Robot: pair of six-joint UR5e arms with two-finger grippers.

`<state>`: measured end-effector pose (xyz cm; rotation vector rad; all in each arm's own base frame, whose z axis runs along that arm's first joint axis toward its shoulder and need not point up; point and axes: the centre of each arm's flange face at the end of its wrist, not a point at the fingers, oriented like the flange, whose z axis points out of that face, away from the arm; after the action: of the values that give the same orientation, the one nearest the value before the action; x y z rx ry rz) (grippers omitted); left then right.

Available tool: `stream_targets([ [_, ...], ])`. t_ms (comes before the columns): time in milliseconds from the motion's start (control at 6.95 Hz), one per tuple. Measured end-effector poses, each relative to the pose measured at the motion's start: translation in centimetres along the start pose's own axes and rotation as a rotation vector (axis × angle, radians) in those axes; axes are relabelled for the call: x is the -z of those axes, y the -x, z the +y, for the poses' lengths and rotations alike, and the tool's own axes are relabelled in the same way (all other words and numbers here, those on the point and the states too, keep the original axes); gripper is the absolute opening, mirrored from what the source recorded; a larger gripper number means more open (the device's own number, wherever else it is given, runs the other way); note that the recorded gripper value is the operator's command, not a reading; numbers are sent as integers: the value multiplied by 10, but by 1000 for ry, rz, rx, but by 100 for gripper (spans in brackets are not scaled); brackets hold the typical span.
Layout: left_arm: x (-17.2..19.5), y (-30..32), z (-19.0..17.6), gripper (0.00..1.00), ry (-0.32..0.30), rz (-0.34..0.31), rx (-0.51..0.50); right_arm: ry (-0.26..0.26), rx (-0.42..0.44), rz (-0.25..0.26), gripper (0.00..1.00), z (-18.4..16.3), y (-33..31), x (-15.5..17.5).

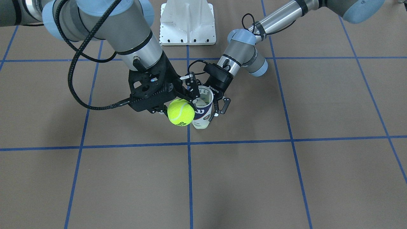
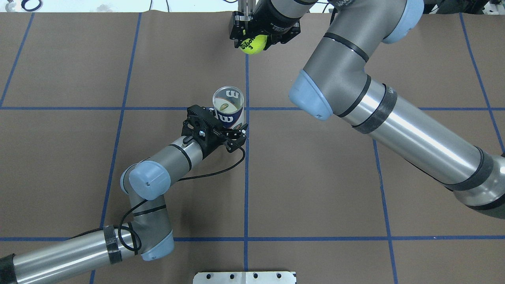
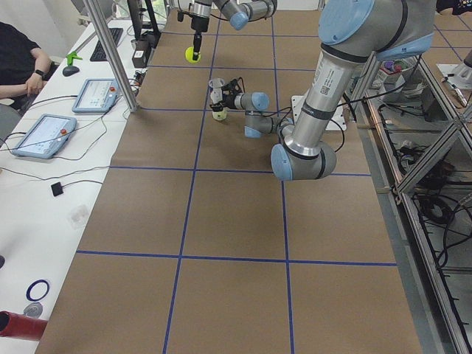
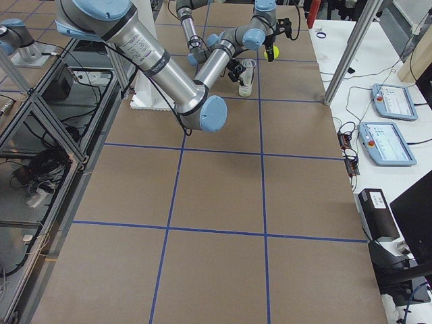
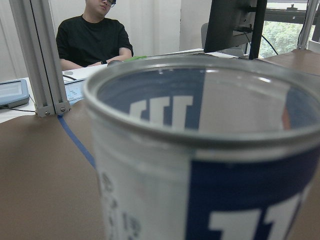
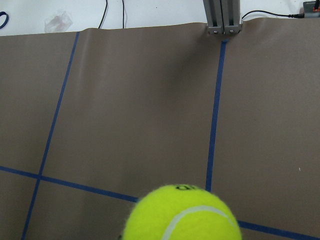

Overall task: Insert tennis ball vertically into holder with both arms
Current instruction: 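Lift and carry the second ball with the right gripper over the can, then lower the ball into the can and open the right gripper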

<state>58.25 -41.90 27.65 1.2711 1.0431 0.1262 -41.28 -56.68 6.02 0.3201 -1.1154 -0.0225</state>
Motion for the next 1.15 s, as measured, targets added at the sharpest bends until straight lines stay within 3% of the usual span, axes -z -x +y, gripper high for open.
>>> stream_targets([
  [288,0,-1,2,99,3,1,0,19,13,-24,0,22,18,-6],
  [1007,1,0,5,99,7,0,-6,96,35,20,0,83,48,-46],
  [1150,0,0,4,99,7,0,-6,102,38,23,34,89,49,-50],
])
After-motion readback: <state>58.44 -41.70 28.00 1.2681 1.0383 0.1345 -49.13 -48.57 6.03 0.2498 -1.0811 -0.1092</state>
